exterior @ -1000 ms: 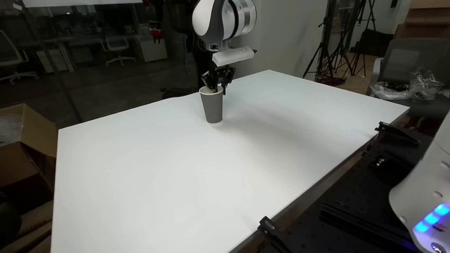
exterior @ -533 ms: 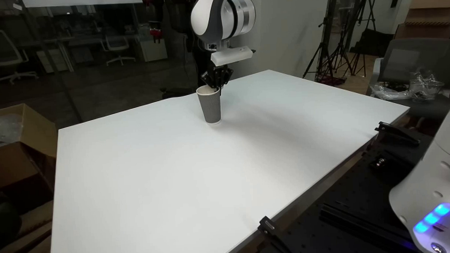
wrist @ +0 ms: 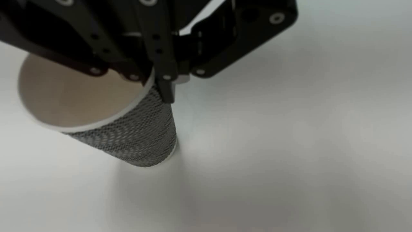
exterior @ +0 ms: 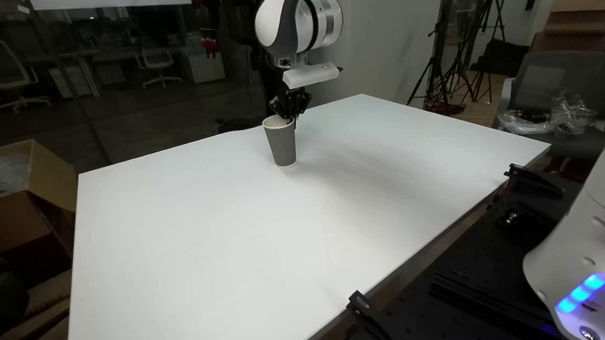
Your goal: Move the brown coffee cup to the center of the table
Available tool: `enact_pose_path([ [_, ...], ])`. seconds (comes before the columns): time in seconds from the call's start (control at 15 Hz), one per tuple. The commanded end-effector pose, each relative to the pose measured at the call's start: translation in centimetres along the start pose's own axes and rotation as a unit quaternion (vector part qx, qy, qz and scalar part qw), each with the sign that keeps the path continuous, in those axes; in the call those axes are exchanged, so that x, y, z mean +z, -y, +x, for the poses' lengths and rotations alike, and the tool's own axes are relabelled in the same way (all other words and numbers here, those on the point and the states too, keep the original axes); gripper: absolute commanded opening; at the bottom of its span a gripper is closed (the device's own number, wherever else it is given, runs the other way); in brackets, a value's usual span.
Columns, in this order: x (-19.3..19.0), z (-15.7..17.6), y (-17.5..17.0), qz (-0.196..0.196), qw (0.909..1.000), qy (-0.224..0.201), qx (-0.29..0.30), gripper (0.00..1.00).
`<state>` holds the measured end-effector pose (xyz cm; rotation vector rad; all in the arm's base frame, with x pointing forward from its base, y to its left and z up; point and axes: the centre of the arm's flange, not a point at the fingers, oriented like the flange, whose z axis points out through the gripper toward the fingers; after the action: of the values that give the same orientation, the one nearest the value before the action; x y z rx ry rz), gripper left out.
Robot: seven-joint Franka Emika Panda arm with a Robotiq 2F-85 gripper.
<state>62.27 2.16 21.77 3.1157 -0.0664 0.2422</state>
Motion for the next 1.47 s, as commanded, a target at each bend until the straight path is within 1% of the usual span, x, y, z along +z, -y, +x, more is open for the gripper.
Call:
enact_pose_path([
  [0.0, 0.0, 0.0, 0.1, 0.003, 1.0, 0.001, -0.002, 0.04],
  [0.47, 0.1, -0.1, 0.1, 0.006, 1.0, 0.001, -0.003, 0.04],
  [0.53, 0.1, -0.1, 0.1, 0.006, 1.0, 0.001, -0.003, 0.01],
  [0.6, -0.1, -0.5, 0.1, 0.003, 1.0, -0.002, 0.0, 0.01],
  [0.87, -1.5, -3.9, 0.3, 0.0, 1.0, -0.009, 0.003, 0.01],
  [1.2, -2.8, -10.8, 1.1, 0.004, 0.9999, 0.014, 0.005, 0.01],
  [1.4, -3.1, -14.7, 1.3, -0.006, 0.9997, 0.022, 0.011, 0.01],
])
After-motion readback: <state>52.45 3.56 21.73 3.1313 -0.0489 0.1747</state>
